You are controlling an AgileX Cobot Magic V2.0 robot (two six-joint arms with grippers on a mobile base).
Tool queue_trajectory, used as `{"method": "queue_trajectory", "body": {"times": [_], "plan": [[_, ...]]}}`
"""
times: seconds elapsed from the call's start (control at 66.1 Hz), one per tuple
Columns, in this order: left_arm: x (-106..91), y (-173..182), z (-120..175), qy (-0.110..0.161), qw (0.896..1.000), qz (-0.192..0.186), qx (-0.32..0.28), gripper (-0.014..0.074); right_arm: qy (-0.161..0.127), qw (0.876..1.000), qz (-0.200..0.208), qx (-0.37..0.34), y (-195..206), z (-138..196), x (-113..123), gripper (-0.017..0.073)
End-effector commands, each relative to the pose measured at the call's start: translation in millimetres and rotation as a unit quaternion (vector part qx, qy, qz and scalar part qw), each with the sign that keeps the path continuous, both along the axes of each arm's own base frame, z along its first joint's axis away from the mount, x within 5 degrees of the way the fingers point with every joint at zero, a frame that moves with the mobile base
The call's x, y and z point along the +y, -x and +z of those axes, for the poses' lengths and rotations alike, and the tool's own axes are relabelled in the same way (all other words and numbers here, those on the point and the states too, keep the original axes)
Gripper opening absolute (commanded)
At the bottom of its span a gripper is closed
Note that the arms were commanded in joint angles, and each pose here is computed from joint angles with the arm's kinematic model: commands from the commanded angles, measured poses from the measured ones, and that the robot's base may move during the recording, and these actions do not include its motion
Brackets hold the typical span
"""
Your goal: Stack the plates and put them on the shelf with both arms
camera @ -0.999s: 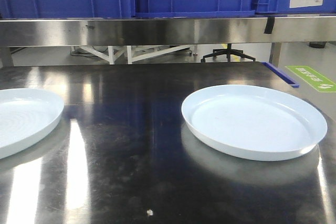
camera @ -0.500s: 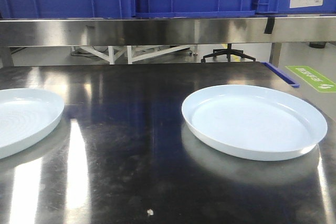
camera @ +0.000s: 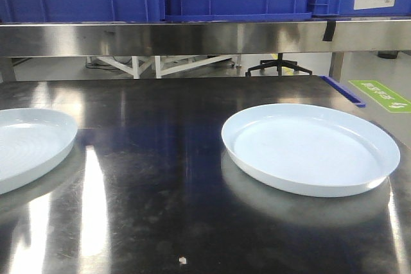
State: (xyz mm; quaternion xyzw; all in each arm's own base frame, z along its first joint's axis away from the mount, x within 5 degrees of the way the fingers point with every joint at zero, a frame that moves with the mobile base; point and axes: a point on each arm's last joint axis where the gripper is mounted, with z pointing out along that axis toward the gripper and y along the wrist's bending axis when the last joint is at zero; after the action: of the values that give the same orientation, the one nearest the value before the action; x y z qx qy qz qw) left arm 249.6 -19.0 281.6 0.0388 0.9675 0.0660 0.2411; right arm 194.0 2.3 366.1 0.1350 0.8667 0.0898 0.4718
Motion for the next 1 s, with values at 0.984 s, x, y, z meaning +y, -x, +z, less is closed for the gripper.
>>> {"method": "queue_trajectory", "body": {"times": [0.984], "plan": [[-1.2,-36,-30,-0.008,1.000,0.002,0.008,0.0475,0.002,0.999,0.000,-0.054,0,19,0,0.0550]]}}
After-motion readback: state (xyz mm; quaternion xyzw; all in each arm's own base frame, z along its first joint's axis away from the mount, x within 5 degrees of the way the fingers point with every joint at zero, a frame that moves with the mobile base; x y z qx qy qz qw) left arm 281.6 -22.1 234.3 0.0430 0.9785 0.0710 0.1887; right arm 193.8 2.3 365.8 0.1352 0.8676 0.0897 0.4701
